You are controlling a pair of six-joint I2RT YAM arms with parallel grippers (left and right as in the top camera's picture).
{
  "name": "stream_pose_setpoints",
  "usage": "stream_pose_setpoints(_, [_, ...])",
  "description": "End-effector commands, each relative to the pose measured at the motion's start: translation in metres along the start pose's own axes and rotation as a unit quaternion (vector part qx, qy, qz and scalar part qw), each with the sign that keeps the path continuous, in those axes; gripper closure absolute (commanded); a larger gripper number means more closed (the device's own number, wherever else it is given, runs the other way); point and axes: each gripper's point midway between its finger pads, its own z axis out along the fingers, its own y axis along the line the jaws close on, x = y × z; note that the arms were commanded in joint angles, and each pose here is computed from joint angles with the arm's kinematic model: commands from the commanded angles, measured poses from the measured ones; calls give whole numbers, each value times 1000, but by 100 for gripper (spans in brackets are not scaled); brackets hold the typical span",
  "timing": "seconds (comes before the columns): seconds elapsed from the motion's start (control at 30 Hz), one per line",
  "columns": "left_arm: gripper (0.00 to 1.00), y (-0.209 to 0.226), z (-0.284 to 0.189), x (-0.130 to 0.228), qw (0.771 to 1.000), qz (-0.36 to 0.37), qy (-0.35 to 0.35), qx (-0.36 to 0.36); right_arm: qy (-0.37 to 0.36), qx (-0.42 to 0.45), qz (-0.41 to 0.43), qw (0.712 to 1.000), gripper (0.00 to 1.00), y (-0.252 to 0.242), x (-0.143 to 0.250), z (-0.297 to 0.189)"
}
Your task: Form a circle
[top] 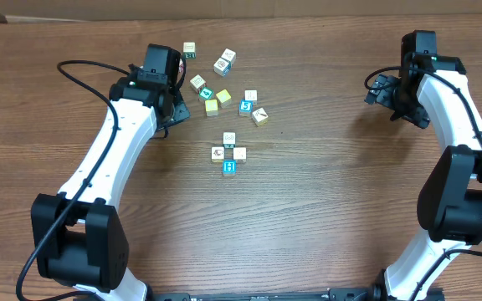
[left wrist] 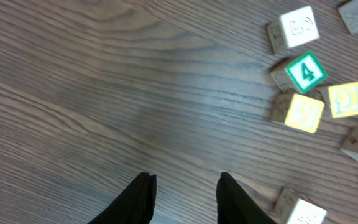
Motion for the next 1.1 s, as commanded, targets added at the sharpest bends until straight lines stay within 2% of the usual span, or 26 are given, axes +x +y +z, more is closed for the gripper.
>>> stream_pose_setpoints(0.0, [67, 14, -8, -17, 999, -2, -33, -26, -24, -4, 4, 1000, 0, 0, -11, -15])
stream_pose_setpoints(0.1, [64, 24, -7, -22, 999, -12, -36, -36, -24, -4, 4, 1000, 0, 0, -11, -15])
stream_pose_setpoints(0.17, [55, 33, -5, -25, 998, -21, -35, -41, -24, -4, 4, 1000, 0, 0, -11, -15])
stream_pose_setpoints(0.27, [25, 50, -3, -32, 997, -36, -37, -56, -24, -4, 4, 1000, 0, 0, -11, -15])
stream_pose_setpoints(0.3, [19, 58, -3, -34, 996, -38, -38, -68, -24, -4, 4, 1000, 0, 0, -11, -15])
stream_pose_setpoints(0.33, [0, 65, -3, -33, 996, -39, -34, -76, -24, -4, 4, 1000, 0, 0, -11, -15])
stream_pose_setpoints(0.5, [1, 80, -1, -34, 995, -51, -24, -85, -24, -4, 4, 1000, 0, 0, -11, -15])
stream_pose_setpoints(1.07, [0, 79, -1, -34, 995, -51, -24, -84, -24, -4, 4, 1000, 0, 0, -11, -15])
